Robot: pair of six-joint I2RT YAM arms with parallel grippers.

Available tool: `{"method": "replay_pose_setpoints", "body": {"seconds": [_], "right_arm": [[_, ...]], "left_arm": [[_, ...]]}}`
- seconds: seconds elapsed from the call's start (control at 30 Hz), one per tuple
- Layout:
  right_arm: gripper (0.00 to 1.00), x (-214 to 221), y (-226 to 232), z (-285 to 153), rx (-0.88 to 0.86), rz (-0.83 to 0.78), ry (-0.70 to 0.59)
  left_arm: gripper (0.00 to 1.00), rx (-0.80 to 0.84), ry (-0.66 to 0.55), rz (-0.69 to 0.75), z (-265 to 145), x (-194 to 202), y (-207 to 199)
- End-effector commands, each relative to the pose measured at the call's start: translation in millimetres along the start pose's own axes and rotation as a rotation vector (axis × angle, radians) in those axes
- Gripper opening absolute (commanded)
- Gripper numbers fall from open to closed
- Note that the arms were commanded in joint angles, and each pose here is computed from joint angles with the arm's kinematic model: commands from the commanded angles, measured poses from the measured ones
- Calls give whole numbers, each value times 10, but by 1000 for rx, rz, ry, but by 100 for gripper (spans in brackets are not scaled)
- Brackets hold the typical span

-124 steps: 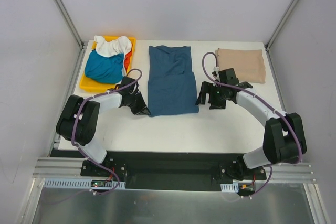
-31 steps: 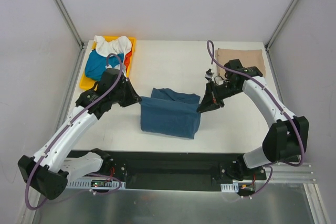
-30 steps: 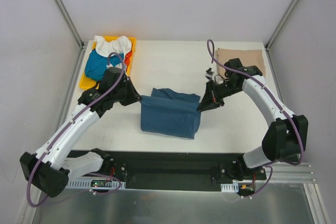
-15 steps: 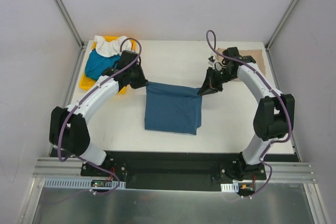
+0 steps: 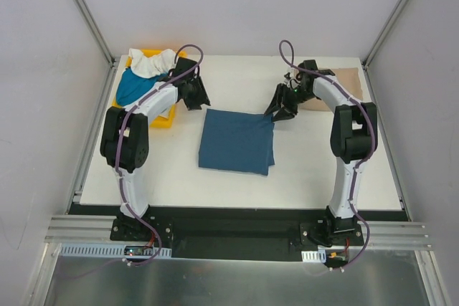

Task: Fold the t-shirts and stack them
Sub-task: Fold the tshirt

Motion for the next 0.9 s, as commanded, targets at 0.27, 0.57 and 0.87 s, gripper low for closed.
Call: {"method": "replay_pose_setpoints", "body": {"seconds": [0.27, 0.57, 0.87], "right_arm": [[96, 17, 214, -349, 78, -104, -132], [96, 458, 559, -199, 27, -236, -88], [96, 88, 478, 322, 77, -218, -77]], "left_arm": [[99, 213, 15, 14, -303, -127, -299], [99, 353, 135, -9, -463, 454, -395], [99, 380, 259, 22, -238, 882, -462]]}}
Point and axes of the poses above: each gripper's point midway between its finger pads, its own z axis out along the fingers, its own y axis along the line the jaws close on, x = y × z, the point moved 5 cm from there along -z, back along the fingers, and after that the axes turned 6 degrees about z, right-handed, at the moved point
